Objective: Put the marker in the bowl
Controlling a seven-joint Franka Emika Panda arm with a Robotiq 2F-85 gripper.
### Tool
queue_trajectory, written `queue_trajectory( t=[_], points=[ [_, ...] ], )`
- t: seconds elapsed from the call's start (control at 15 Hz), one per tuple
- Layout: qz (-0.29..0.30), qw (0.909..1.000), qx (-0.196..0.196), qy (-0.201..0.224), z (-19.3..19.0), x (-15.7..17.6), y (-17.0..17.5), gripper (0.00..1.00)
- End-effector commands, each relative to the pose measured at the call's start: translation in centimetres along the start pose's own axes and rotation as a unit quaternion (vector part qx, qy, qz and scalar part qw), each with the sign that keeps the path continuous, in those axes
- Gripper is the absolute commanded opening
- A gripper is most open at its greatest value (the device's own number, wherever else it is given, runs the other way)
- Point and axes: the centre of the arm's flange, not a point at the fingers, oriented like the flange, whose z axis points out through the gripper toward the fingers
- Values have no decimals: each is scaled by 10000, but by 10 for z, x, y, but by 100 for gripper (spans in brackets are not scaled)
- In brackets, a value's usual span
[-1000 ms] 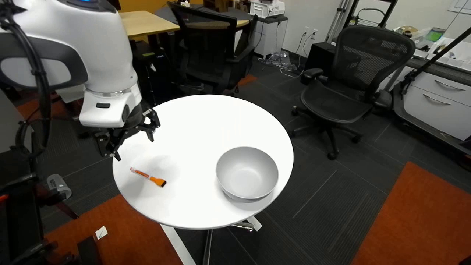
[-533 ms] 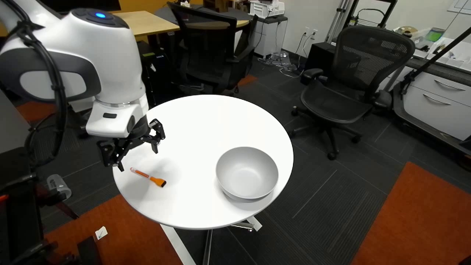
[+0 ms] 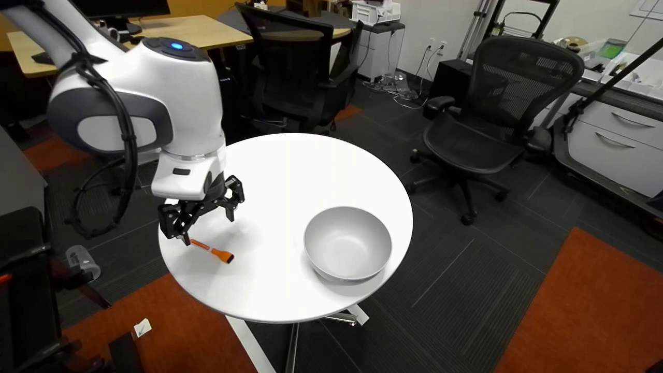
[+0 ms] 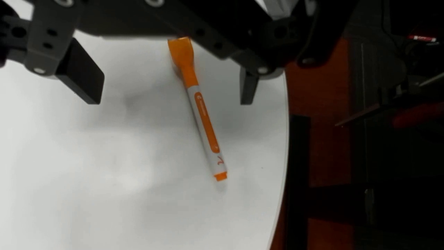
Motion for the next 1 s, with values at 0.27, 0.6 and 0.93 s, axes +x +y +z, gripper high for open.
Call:
queue_trajectory(
  t=[0.27,0.6,0.93],
  points=[
    [122,9997,-206,-65,30,5,-13,100],
    [123,9996,-251,-29,36,8,-15,60],
    [132,9997,-215,-8,31,11,-20,22]
  ],
)
